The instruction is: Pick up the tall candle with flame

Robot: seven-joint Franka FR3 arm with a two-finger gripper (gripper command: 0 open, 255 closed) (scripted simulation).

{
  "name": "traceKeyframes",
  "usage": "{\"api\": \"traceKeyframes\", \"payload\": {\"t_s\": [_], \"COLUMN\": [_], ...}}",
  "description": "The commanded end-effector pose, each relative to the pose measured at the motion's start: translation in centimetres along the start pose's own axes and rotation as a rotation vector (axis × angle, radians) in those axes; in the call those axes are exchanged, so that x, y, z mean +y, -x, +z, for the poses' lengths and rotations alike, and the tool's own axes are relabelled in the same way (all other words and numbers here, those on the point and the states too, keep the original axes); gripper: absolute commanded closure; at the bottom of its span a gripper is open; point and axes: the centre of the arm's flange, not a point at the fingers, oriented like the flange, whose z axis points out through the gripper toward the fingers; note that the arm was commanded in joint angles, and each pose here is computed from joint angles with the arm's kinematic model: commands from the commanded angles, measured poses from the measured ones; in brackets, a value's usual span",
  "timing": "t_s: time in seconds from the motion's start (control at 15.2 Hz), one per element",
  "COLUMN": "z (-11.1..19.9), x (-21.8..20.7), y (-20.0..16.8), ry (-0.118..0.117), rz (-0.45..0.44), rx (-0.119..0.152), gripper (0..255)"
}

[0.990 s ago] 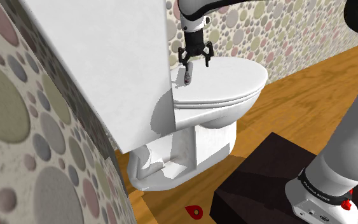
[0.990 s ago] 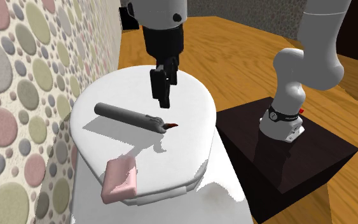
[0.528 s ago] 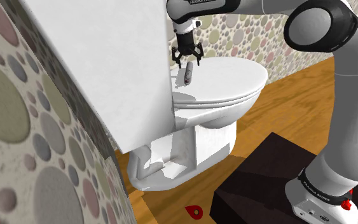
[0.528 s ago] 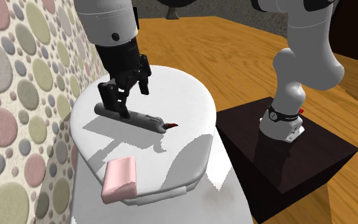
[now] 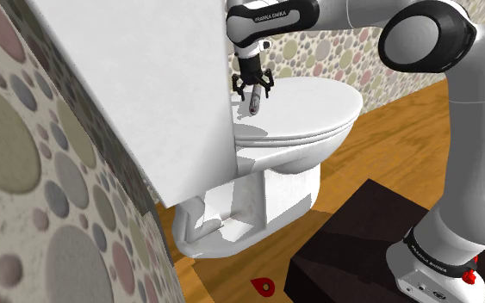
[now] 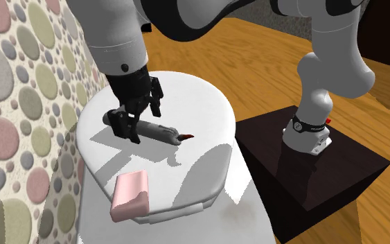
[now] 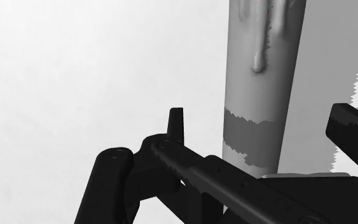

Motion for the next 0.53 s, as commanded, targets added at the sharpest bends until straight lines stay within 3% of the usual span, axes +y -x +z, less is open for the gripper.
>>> {"api": "traceKeyframes", "payload": {"t_s": [0.0, 0.07, 0.46], "z": [0.35, 0.30, 0.33], "x": [-0.03, 0.03, 0.03], "y": [0.02, -0.04, -0.06], "ry": [-0.001, -0.001, -0.001], "rz": [0.000, 0.000, 0.000], "rx": [0.000, 0.000, 0.000], "gripper": [0, 255, 255]}}
